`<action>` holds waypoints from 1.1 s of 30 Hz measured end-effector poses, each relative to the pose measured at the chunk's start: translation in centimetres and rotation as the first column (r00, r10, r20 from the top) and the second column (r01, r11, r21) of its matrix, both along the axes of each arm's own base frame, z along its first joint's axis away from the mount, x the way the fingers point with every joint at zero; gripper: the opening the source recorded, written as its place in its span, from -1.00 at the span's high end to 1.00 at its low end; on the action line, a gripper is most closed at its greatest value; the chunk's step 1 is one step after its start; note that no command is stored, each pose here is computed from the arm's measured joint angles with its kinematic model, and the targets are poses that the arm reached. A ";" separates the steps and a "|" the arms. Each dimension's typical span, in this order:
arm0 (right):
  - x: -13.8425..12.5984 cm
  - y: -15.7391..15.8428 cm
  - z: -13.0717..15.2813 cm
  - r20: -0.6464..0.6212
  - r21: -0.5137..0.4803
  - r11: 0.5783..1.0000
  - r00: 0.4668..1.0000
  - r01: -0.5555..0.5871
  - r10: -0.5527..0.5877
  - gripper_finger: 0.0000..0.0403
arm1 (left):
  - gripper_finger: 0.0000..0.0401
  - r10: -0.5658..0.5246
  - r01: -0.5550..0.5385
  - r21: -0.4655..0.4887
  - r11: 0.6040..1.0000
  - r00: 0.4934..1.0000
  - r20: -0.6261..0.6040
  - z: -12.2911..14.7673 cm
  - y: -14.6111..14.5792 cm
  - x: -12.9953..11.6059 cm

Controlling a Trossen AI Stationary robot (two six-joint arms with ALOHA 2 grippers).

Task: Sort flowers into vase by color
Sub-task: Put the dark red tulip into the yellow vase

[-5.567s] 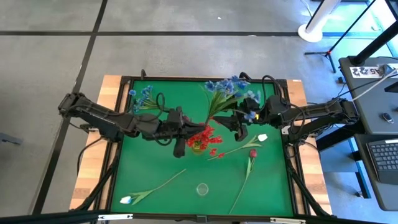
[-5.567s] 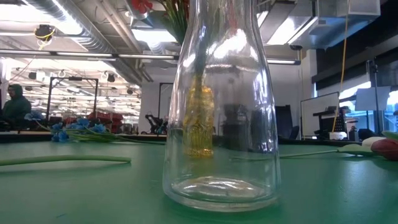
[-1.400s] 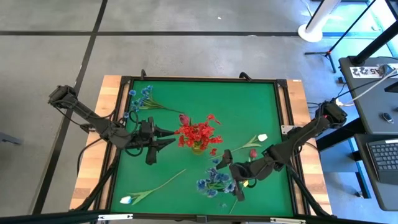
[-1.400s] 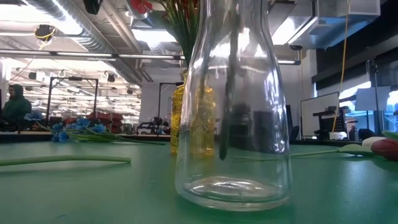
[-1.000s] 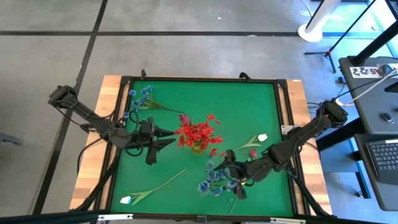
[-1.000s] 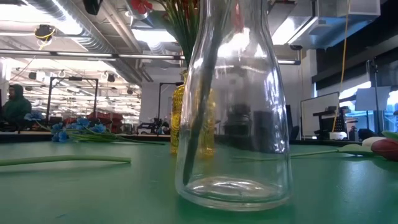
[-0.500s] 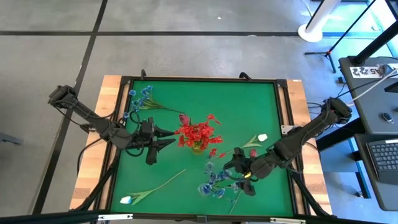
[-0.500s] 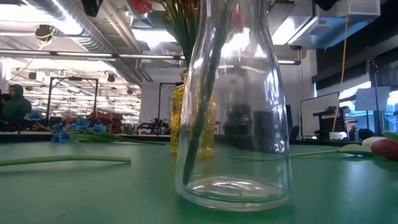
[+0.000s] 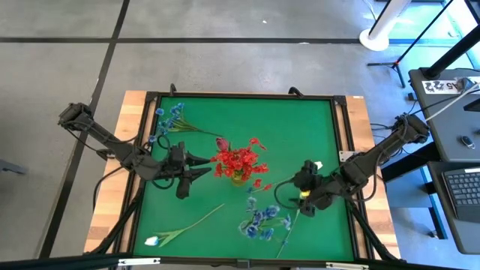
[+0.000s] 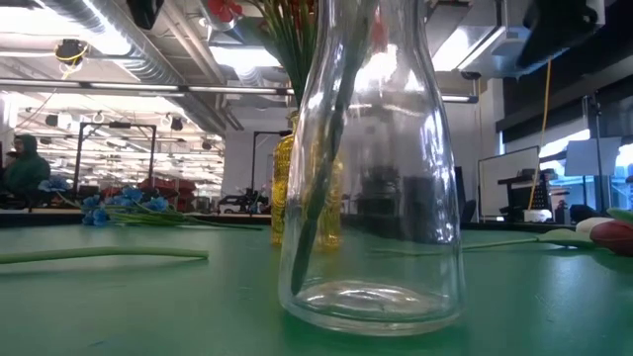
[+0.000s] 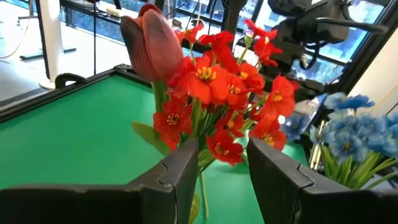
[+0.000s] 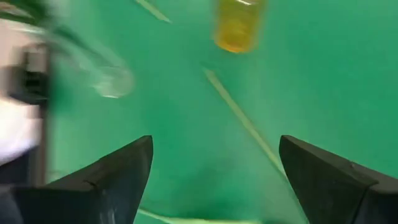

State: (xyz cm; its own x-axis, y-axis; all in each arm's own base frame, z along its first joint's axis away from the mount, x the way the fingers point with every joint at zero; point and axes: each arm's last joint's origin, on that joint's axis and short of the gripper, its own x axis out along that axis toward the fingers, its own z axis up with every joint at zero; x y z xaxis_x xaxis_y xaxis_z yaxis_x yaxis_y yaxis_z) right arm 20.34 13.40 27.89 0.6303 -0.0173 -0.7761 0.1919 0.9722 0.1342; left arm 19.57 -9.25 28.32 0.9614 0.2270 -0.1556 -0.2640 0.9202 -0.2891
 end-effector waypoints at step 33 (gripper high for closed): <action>-6.3 -3.2 -10.2 -0.194 0.178 0.830 0.846 0.528 -0.497 -0.73 | 0.33 0.035 -0.040 -0.025 0.999 0.986 -0.165 -2.0 0.3 -0.6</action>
State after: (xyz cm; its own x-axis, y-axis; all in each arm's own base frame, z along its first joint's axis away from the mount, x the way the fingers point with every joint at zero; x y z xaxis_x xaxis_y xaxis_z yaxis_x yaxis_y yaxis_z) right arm 14.08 10.20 17.70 0.4679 -0.1308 -0.8740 0.6855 0.6779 0.2656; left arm 18.98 -8.91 26.34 0.9130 0.2555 -0.3180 -0.3443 0.9007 -0.2648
